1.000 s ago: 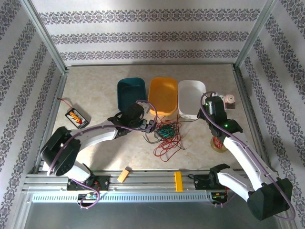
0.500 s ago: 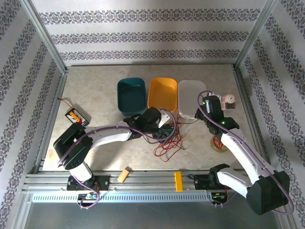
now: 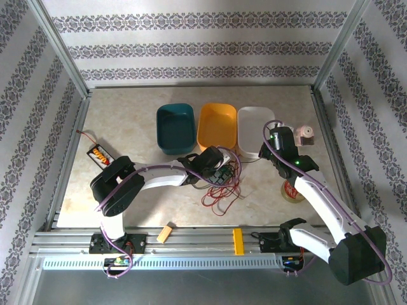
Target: Untangle the cables
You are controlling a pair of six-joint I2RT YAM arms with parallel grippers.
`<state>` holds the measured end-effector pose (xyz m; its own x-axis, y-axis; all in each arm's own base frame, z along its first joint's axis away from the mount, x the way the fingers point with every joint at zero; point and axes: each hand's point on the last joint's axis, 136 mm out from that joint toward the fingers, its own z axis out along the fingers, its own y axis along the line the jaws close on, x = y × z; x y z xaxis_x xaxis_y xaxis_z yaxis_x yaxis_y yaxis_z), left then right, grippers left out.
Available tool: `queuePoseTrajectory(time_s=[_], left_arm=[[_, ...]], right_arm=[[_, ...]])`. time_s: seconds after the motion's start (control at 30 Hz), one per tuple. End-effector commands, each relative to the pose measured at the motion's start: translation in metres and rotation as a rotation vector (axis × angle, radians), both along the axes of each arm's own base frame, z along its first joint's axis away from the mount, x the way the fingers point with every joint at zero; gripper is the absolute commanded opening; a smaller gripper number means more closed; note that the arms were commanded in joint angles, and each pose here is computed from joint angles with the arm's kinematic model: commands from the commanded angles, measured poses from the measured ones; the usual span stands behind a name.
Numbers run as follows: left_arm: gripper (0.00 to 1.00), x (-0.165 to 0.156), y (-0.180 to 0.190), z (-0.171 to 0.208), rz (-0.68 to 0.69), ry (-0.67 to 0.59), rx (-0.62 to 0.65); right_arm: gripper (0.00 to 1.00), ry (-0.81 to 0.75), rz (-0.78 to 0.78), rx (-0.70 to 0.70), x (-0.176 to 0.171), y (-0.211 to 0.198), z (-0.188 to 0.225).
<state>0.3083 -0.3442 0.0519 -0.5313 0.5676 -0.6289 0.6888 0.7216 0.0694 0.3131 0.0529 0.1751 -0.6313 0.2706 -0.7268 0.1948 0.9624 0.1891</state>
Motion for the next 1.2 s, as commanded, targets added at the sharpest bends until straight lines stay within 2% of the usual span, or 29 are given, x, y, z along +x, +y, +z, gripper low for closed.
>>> queuePoseTrajectory(time_s=[0.0,0.2,0.37,0.87,1.17], left_arm=[[0.88,-0.003,0.031,-0.025,0.07,-0.007,0.125],[0.87,-0.005,0.057,-0.044,0.167,0.085,0.086],[0.84,-0.005,0.065,-0.05,0.185,0.114,0.084],[0.84,0.003,0.092,-0.06,0.296,0.167,0.059],[0.84,0.005,0.105,-0.062,0.345,0.192,0.032]], right_arm=[[0.0,-0.038,-0.032,0.013,0.003,-0.004,0.014],[0.0,-0.038,-0.121,-0.007,-0.002,-0.031,0.017],[0.0,-0.043,-0.168,-0.036,-0.005,-0.051,0.026],[0.0,-0.09,-0.317,-0.066,-0.016,-0.116,0.063],[0.0,-0.115,-0.413,0.055,-0.023,-0.153,0.073]])
